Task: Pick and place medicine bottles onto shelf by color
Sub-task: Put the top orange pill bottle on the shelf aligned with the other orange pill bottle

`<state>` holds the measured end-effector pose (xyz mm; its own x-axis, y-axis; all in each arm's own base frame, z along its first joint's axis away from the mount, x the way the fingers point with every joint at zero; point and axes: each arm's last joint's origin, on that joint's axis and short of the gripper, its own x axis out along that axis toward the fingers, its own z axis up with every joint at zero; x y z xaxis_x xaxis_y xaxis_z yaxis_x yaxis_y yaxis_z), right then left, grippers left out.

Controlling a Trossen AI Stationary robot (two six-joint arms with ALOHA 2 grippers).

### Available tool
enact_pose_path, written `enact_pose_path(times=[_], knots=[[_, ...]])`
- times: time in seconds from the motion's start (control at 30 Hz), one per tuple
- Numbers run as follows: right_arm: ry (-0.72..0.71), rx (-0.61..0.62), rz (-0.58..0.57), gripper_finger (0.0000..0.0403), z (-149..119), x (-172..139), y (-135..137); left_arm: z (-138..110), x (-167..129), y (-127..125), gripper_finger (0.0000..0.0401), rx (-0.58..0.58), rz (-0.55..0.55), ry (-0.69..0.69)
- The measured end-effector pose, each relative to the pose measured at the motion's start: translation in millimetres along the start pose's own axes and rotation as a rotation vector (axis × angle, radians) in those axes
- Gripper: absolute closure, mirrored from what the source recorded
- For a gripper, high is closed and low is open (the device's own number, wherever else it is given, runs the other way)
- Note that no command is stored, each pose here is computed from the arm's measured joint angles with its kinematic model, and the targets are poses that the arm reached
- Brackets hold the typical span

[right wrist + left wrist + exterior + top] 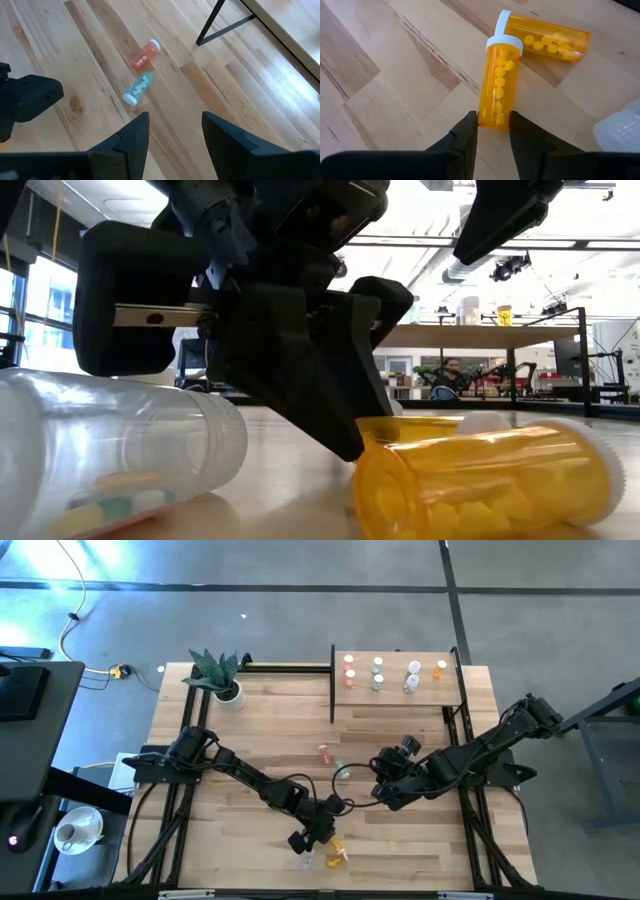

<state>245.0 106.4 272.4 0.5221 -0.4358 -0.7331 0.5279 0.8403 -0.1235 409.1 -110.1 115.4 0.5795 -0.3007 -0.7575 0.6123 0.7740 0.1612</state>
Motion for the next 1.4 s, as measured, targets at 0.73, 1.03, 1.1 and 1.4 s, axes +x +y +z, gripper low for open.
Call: enact_pose_path(times=[0.73, 1.03, 1.1, 1.4], knots=[[-0.107, -0.086, 0.044, 0.0230, 7, -17, 11, -27, -30, 55, 0.0315, -0.249, -0.032, -0.245], [-0.218, -0.164, 0.087, 0.0230, 14, -33, 22, -30, -34, 63, 0.0315, -0.233, 0.039, -0.391], [-0.208, -0.204, 0.120, 0.0230, 13, -33, 24, -29, -37, 66, 0.0315, -0.217, 0.069, -0.448], [-0.126, -0.356, 0.272, 0.0230, 14, -33, 29, -24, -55, 87, 0.0315, -0.191, 0.199, -0.684]])
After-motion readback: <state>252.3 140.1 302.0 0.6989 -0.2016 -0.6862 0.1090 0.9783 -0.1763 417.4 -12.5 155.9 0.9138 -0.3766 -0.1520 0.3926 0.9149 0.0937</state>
